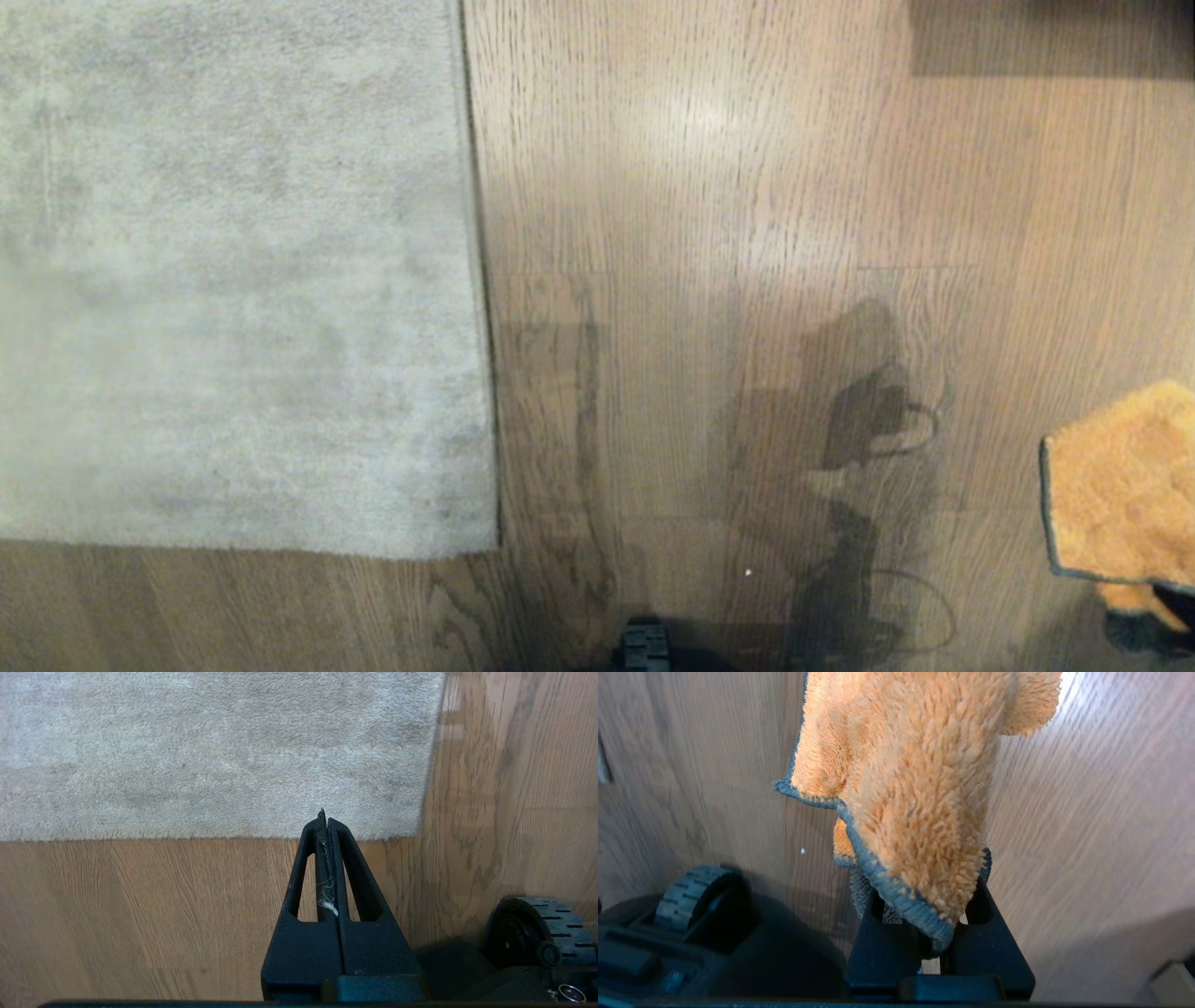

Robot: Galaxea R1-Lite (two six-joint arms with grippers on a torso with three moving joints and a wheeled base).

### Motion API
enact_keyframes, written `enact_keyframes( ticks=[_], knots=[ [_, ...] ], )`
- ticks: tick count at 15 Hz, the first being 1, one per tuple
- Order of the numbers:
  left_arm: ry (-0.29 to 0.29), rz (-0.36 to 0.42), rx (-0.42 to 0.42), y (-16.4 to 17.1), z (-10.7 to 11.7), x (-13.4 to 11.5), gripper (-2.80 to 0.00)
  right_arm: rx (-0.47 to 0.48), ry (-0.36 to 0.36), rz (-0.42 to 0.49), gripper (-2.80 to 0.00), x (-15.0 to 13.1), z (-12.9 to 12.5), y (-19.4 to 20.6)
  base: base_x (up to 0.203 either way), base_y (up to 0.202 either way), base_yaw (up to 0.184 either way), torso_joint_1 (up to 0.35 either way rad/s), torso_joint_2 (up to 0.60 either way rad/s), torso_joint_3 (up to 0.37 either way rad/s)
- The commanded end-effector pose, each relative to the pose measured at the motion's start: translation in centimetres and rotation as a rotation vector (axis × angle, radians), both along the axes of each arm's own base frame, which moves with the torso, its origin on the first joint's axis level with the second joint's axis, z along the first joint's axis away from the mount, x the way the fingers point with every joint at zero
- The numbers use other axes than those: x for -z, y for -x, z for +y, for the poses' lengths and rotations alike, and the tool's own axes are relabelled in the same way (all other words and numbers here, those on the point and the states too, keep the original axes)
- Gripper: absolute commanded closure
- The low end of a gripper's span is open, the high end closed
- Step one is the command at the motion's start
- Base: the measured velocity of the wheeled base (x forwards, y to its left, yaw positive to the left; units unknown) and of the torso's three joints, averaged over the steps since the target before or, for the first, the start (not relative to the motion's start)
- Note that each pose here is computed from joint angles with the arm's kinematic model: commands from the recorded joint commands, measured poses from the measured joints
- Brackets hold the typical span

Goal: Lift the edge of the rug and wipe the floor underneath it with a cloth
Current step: Pick up the rag

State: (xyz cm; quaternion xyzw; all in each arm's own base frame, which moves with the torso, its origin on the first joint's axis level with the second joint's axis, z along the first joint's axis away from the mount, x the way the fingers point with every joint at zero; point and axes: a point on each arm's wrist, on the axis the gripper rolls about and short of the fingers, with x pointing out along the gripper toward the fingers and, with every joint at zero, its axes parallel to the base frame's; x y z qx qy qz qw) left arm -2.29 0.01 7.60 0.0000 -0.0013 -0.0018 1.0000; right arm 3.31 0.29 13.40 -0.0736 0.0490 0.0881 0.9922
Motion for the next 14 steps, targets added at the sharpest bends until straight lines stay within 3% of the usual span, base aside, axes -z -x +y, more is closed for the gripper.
enact_keyframes(
  ticks=[1,3,7,14],
  knots=[
    [0.0,-0.001,-0.001,0.0,0.0,0.0,0.0,-0.001,0.012,-0.106,0.0,1.3,0.2,2.6,0.0,0.0,0.0,0.0,0.0,0.0],
    [0.0,0.0,-0.001,0.0,0.0,0.0,0.0,0.067,0.031,-0.08,0.0,3.1,0.1,3.1,0.0,0.0,0.0,0.0,0.0,0.0],
    [0.0,-0.001,-0.001,0.0,0.0,0.0,0.0,0.151,0.04,-0.075,0.0,3.8,-0.2,3.7,0.0,0.0,0.0,0.0,0.0,0.0],
    [0.0,-0.001,-0.001,0.0,0.0,0.0,0.0,0.134,0.037,-0.066,0.0,5.6,-0.2,5.1,0.0,0.0,0.0,0.0,0.0,0.0]
  ],
)
